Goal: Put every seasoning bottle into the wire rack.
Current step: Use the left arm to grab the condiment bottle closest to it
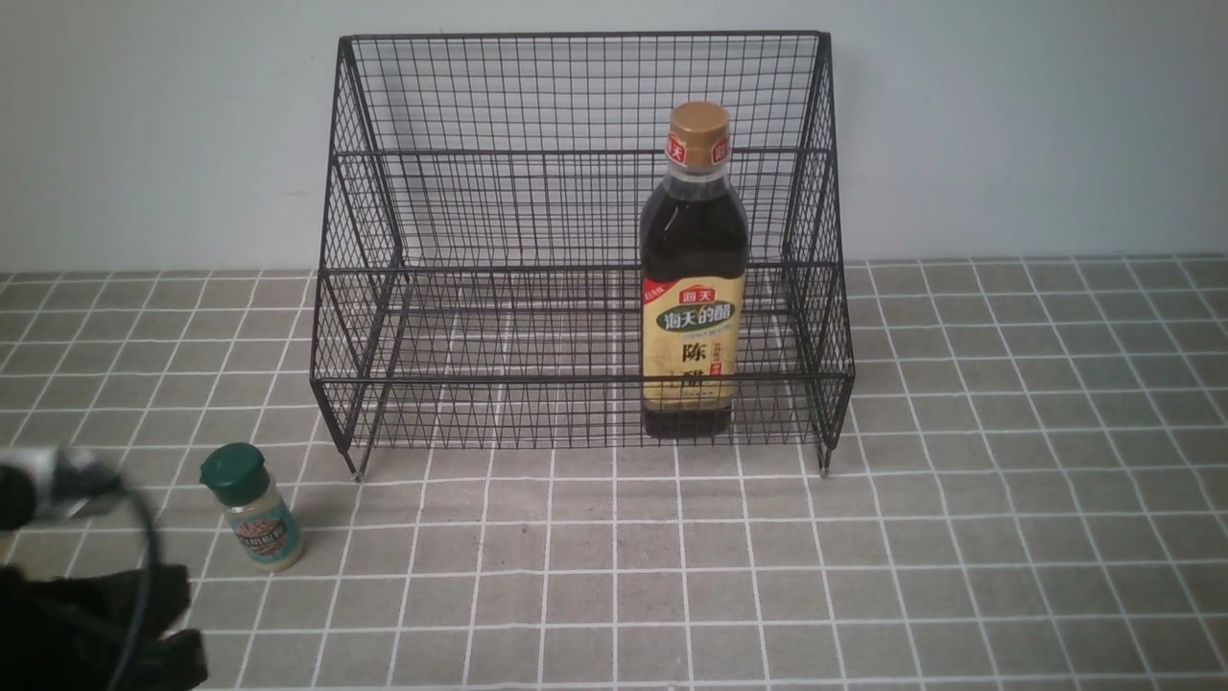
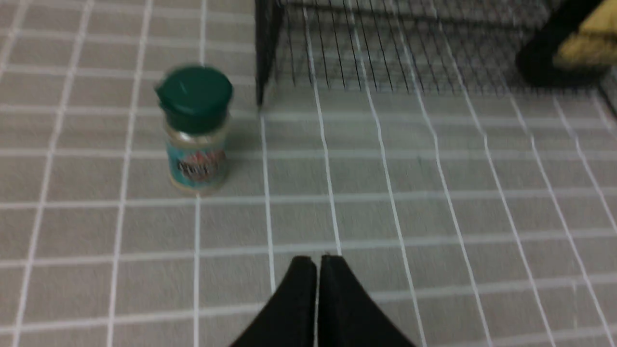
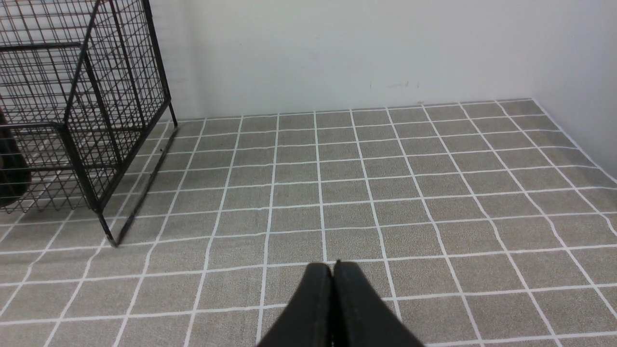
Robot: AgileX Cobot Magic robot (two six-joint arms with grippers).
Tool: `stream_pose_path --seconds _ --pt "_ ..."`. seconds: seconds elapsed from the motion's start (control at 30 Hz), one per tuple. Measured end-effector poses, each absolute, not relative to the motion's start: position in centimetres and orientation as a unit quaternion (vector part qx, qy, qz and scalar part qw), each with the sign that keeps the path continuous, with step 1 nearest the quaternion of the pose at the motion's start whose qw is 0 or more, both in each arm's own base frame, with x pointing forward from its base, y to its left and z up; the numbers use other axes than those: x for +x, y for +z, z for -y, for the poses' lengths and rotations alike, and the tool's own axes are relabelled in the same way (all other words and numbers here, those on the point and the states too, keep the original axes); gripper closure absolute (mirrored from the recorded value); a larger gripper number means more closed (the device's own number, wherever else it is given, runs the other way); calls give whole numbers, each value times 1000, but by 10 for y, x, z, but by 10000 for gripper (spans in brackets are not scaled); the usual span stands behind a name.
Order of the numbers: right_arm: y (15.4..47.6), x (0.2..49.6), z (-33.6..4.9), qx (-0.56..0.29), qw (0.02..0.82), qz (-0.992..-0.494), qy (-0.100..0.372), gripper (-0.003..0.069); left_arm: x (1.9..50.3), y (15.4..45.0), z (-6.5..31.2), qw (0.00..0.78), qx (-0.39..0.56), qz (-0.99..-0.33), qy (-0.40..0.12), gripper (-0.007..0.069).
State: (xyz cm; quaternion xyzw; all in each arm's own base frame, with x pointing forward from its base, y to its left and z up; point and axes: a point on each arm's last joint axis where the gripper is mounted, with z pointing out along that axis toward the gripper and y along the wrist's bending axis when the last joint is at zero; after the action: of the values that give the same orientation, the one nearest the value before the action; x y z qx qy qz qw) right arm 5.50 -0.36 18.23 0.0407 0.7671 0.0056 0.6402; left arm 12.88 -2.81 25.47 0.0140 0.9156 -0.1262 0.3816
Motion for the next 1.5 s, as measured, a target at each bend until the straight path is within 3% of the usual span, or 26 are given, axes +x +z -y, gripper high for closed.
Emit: stream_pose_path --seconds 0.13,0.27,0.5,0.7,0.8,0.93,1.03,1.07,1.1,1.17,1.27,1.5 --pt "182 55 4 41 640 -767 6 672 157 276 32 247 55 -961 -110 632" --pt "183 55 4 41 641 -767 6 672 191 293 32 179 72 -978 -84 632" --pt "183 55 4 41 641 -767 6 672 245 301 27 123 86 -988 -36 632" --pt "183 55 4 41 641 -767 6 672 272 296 28 121 91 -988 -26 619" --pt "183 55 4 41 641 -767 6 672 283 291 26 140 95 -986 -14 549" --pt "183 55 4 41 641 -767 6 672 294 284 24 157 100 -982 7 393" --pt "183 55 4 41 641 -767 6 672 306 270 21 155 110 -981 29 195" --pt "183 55 4 41 641 -767 6 672 310 265 21 152 111 -982 33 146" --pt "183 55 4 41 641 -767 6 672 310 264 21 152 111 -982 33 146" --pt "183 55 4 41 641 -767 6 672 318 252 21 142 114 -983 37 38" --pt "183 55 4 41 641 -767 6 672 327 237 21 133 109 -984 36 -13" --pt "183 55 4 41 641 -767 6 672 336 214 22 110 96 -989 34 1"
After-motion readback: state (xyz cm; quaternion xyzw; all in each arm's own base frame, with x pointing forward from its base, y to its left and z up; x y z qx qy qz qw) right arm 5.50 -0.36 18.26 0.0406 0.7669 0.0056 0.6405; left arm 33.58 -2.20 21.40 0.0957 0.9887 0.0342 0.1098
